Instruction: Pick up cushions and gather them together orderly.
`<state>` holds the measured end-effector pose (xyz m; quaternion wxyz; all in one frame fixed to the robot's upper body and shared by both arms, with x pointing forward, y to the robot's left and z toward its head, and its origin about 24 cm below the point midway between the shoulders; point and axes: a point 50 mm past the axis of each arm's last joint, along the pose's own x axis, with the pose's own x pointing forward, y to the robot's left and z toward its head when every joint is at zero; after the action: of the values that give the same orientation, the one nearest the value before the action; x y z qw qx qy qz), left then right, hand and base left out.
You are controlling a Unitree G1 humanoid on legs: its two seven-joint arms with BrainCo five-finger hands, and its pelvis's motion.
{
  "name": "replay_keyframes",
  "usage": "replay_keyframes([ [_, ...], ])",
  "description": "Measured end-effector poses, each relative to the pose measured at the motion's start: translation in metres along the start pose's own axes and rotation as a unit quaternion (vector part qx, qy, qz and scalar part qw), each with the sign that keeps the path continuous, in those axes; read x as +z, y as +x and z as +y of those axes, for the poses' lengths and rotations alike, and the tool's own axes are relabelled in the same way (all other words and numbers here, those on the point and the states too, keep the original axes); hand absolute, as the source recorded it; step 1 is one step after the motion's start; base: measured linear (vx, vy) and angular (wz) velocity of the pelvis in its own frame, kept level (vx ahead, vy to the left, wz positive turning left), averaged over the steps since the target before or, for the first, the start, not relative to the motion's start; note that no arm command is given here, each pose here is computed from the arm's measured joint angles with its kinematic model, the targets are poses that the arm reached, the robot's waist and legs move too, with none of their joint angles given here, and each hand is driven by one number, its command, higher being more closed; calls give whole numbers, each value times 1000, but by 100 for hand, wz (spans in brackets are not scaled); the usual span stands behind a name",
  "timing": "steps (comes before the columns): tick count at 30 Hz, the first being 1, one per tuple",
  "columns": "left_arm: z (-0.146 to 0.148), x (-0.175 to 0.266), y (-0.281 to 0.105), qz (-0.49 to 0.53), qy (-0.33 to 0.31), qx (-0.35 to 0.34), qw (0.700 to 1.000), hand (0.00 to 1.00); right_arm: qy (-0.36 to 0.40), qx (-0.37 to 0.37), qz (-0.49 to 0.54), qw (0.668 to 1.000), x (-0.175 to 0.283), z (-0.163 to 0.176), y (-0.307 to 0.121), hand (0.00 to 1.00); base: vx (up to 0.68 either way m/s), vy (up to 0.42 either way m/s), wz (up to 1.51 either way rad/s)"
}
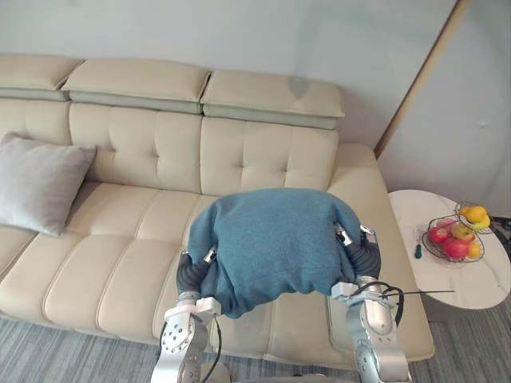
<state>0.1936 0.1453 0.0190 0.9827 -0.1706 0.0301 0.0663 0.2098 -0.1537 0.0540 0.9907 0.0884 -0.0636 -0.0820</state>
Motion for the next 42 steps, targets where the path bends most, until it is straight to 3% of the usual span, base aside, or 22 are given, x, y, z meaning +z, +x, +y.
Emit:
replay_keyframes([
  [7,-7,12,13,-30,11,-13,999,100,-36,-19,43,998,-22,-4,4,100,-10,1,-14],
  [14,-29,50,57,-118,69,-33,990,100,-65,-24,64,996,-31,10,41,100,-49,-13,-7],
  [19,-53,99,101,-198,98,-42,974,100,-71,-18,-22,997,11,33,93,100,-111,-38,1],
  [23,-87,190,142,-314,138,-44,938,100,-51,-37,-137,989,88,61,147,100,-164,-48,16],
  [27,-109,277,150,-413,149,-17,898,100,-44,-77,-231,969,168,85,181,100,-114,-44,10],
  [28,-115,300,148,-440,146,-3,886,0,-49,-86,-266,959,194,93,184,100,-62,-38,8],
  [29,-116,321,147,-458,141,13,878,0,-45,-99,-290,951,219,98,188,0,-73,-32,11],
  [34,-120,359,152,-466,135,70,871,0,-28,-165,-318,933,268,100,196,0,-37,-1,17],
  [42,-93,326,190,-334,187,109,918,0,-74,-154,-217,961,244,88,220,0,-2,9,10],
])
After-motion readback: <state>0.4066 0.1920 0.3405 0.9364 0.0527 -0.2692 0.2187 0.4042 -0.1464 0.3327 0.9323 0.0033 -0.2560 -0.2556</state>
